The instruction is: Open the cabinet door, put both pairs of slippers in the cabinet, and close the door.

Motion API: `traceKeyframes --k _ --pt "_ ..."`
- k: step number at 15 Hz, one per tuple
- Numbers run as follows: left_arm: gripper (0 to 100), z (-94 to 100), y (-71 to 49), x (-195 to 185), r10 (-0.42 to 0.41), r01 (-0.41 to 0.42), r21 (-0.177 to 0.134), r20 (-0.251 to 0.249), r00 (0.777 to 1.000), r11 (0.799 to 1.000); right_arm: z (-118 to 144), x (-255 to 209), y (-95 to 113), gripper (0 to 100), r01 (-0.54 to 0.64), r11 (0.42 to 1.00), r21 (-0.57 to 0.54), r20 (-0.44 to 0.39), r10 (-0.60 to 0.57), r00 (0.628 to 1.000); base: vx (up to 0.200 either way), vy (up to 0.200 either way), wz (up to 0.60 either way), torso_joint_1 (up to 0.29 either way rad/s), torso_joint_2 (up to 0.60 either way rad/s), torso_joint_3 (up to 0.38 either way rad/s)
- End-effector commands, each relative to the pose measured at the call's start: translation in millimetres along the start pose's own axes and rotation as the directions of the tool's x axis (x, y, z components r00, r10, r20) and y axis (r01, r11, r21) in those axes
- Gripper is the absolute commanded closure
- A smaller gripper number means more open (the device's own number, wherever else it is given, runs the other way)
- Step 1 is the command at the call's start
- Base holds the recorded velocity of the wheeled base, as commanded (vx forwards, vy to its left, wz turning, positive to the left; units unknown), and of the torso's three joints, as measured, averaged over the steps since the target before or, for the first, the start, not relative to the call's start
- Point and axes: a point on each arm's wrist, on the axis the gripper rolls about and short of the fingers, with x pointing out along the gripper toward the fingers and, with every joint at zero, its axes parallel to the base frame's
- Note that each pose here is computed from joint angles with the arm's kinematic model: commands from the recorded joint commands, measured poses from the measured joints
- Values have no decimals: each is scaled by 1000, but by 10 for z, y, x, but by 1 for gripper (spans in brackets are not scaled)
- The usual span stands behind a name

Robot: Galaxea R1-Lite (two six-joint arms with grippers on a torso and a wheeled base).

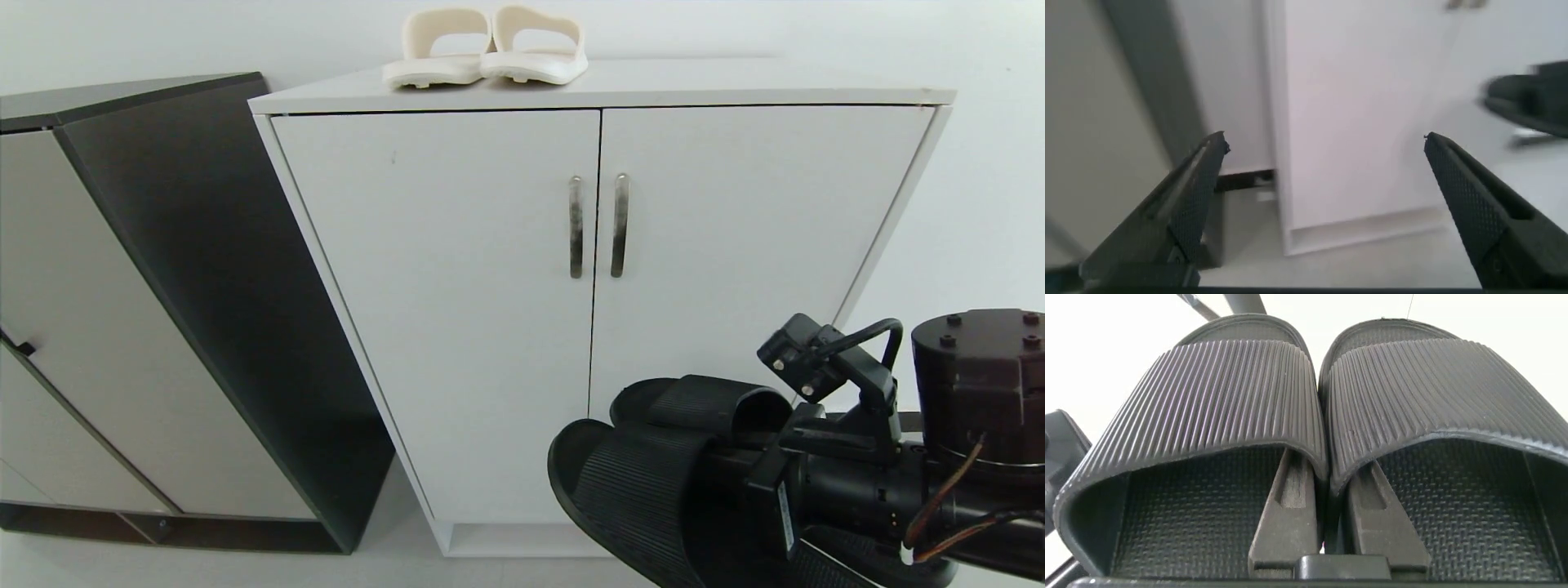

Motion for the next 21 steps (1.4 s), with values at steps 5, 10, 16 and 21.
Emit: traceKeyframes --k 5,10,16,21 --pt "0 647 -173 918 -621 618 -78 -169 765 782 24 -22 -3 100 1 1000 -1 30 -1 1000 0 0 0 0 0 0" --pt "0 728 -936 1394 -755 753 -108 -214 620 649 -24 -14 -6 100 0 1000 0 13 0 1000 0 0 0 0 0 0" --pt "0 958 -1692 2049 -753 732 -182 -105 649 656 -24 -22 -6 100 0 1000 0 14 0 1000 0 0 0 0 0 0" --pt "0 1125 -1841 2249 -843 819 -205 -76 533 536 -26 -26 -6 100 0 1000 0 14 0 1000 0 0 0 0 0 0"
